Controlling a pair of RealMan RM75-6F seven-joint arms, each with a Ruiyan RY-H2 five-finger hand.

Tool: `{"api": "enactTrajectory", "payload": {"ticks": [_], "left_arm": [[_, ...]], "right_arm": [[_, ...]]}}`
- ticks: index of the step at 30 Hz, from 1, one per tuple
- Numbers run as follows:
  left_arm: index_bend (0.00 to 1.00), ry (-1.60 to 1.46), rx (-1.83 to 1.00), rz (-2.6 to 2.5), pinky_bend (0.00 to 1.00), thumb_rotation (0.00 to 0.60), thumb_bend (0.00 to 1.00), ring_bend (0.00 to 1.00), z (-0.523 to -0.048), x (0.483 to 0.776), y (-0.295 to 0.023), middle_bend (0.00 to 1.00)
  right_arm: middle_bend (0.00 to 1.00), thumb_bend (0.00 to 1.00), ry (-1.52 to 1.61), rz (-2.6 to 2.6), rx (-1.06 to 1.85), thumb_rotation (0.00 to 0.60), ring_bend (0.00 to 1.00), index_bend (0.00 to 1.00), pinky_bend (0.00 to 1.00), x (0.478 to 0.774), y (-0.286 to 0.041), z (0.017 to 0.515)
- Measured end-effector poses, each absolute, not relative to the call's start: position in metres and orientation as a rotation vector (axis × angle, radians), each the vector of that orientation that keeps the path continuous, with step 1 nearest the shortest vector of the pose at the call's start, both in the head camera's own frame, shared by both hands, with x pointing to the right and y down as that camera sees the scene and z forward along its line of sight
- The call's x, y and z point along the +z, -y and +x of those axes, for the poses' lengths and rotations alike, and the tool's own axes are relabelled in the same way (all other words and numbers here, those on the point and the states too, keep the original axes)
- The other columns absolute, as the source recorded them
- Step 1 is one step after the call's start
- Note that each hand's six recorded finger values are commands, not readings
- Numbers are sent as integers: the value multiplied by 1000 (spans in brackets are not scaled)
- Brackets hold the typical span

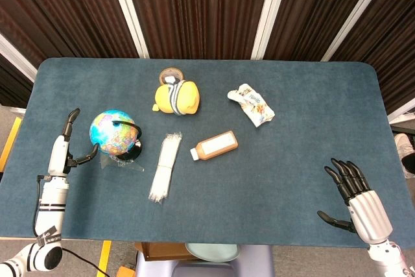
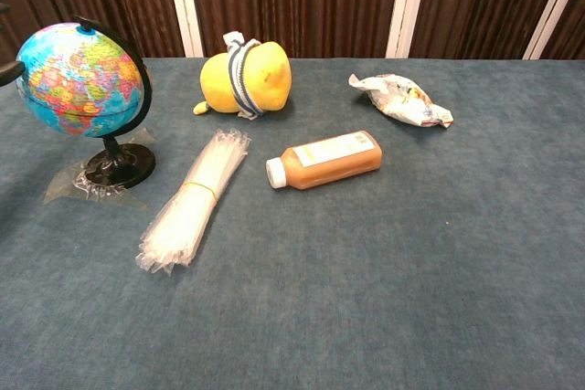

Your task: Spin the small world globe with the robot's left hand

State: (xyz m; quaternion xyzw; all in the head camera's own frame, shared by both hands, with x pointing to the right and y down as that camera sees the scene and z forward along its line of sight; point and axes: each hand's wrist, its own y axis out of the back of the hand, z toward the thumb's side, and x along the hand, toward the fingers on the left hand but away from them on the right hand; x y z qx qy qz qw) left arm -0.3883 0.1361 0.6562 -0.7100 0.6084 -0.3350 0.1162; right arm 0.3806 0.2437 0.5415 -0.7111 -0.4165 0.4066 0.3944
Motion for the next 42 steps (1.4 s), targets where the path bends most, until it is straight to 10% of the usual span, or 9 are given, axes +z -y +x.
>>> {"api": "enactTrajectory", "payload": {"ticks": [42], "left_arm": [[0,-1790,-1115,-2017,0,600,355,0,-408,695,-82,0]], "right_arm": [[0,215,1084,-1739,1085,600,0,0,0,538,-238,392]]}}
